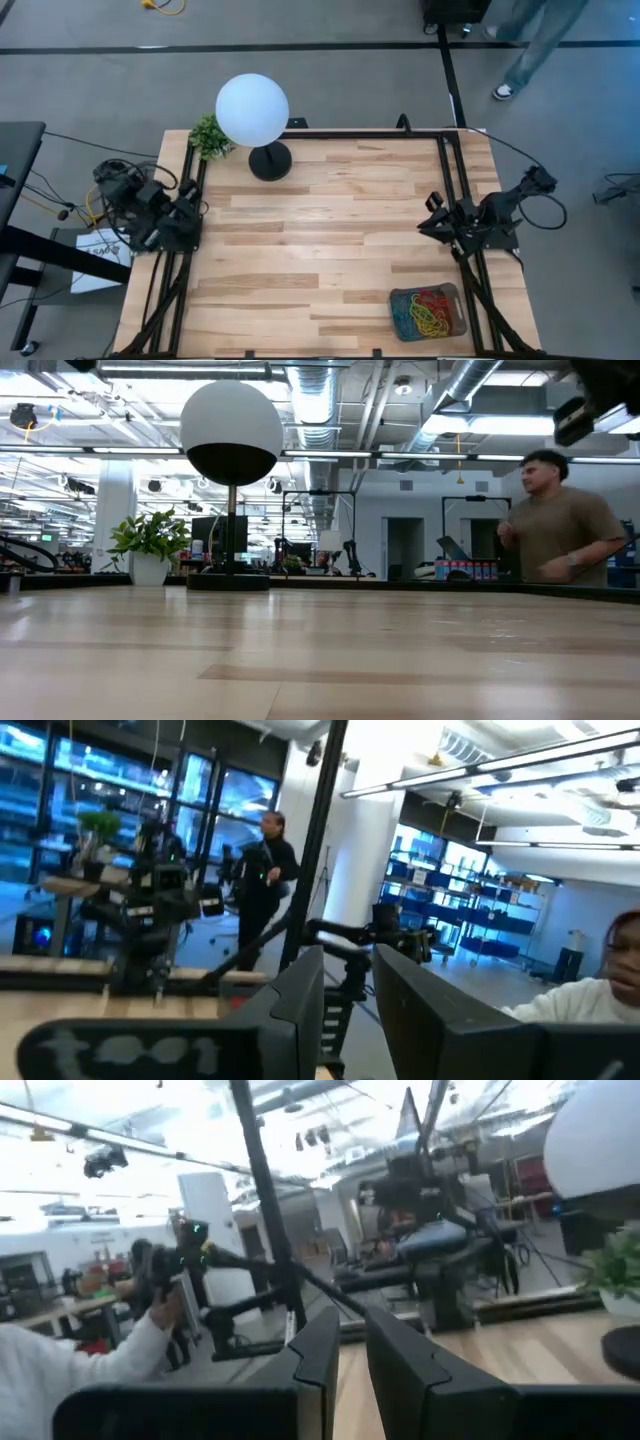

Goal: Pick and place items into bin
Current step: Return to Home Position

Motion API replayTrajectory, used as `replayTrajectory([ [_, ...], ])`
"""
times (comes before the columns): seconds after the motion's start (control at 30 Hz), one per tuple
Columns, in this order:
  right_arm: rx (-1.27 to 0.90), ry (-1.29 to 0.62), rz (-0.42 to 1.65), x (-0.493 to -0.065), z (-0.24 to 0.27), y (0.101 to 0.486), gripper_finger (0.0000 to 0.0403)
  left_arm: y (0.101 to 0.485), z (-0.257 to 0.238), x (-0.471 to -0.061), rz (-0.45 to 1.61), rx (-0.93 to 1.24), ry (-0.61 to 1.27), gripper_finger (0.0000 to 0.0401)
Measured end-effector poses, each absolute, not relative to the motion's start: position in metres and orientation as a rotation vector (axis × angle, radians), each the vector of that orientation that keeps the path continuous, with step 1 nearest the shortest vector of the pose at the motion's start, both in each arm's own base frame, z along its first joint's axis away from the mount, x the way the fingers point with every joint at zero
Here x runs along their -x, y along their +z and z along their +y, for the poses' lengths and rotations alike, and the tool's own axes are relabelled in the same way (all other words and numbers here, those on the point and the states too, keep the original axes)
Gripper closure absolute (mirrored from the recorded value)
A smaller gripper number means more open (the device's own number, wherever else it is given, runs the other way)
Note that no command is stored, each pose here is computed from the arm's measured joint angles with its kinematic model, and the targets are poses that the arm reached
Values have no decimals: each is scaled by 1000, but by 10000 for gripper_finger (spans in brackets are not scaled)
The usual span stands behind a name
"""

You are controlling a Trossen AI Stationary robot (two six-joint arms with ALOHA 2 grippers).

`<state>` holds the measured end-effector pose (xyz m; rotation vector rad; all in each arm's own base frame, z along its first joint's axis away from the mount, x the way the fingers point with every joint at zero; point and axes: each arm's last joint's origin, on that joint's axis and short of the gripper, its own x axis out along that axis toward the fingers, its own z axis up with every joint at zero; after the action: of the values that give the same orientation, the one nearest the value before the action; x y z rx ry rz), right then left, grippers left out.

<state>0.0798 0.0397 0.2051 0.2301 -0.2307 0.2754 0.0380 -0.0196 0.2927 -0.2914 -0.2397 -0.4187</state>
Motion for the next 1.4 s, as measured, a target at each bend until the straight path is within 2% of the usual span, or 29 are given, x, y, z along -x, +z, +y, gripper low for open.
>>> replayTrajectory([
  [0.4,-243,189,-294,-85,33,196,355,240,-41,-65,-264,308,-460,321],
  [0.77,-195,135,-169,-90,31,183,355,202,-51,-75,-308,313,-559,321],
  [1.03,-184,133,-137,-91,31,180,355,191,-52,-78,-188,295,-511,321],
  [1.2,-185,133,-138,-91,31,180,355,174,-50,-82,-36,259,-353,321],
  [1.4,-185,133,-138,-91,31,180,355,173,-48,-84,-32,217,-235,321],
])
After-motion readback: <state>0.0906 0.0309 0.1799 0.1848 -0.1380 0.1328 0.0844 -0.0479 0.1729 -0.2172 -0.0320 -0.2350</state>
